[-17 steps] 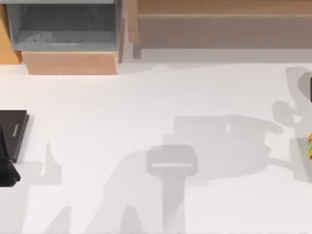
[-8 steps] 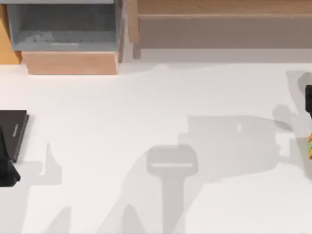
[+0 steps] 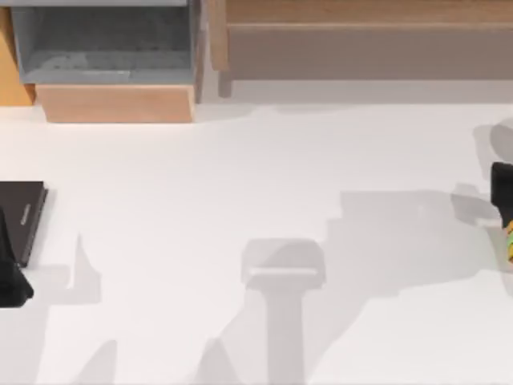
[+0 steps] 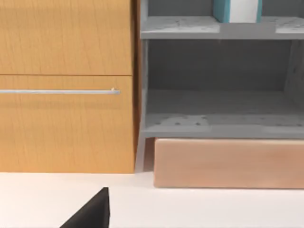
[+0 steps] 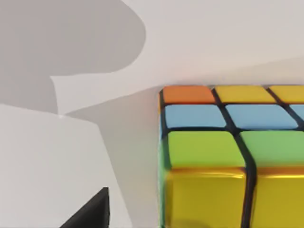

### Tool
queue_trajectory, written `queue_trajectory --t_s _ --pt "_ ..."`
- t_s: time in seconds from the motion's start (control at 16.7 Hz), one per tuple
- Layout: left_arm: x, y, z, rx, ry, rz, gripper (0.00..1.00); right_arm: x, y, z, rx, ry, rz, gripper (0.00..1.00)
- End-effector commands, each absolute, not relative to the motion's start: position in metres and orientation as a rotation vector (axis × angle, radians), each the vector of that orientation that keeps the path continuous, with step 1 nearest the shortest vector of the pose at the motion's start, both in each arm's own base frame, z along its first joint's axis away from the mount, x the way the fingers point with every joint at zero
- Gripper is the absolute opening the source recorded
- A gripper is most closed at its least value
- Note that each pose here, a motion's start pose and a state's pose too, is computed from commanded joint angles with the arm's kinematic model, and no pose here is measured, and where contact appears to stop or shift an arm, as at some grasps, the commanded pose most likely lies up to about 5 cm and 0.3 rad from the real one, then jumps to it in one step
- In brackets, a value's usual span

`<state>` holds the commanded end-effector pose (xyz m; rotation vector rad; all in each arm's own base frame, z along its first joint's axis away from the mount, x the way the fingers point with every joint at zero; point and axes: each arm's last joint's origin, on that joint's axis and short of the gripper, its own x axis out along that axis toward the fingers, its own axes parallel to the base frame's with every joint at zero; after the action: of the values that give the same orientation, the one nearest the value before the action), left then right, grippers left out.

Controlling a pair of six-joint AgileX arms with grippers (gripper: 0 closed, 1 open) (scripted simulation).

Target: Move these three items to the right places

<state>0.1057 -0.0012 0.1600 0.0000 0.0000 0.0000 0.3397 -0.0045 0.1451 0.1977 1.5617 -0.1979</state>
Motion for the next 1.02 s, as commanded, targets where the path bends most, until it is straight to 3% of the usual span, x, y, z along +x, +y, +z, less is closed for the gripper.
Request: queue_trajectory --t_s 0.06,0.84,1.02 --pt "0.1057 -0.0012 0.16 0.0 0.0 0.0 1.0 0.3397 -0.0045 0.1451 0.198 1.562 -0.198 1.0" --pt "0.1057 -0.0012 0.16 0.0 0.0 0.0 1.0 0.3397 -0.0045 0.1451 0.198 1.562 -0.198 0.02" --pt "0.1057 -0.0012 0.16 0.0 0.0 0.0 1.0 0.3397 -0.0045 0.1451 0.198 1.562 -0.198 0.0"
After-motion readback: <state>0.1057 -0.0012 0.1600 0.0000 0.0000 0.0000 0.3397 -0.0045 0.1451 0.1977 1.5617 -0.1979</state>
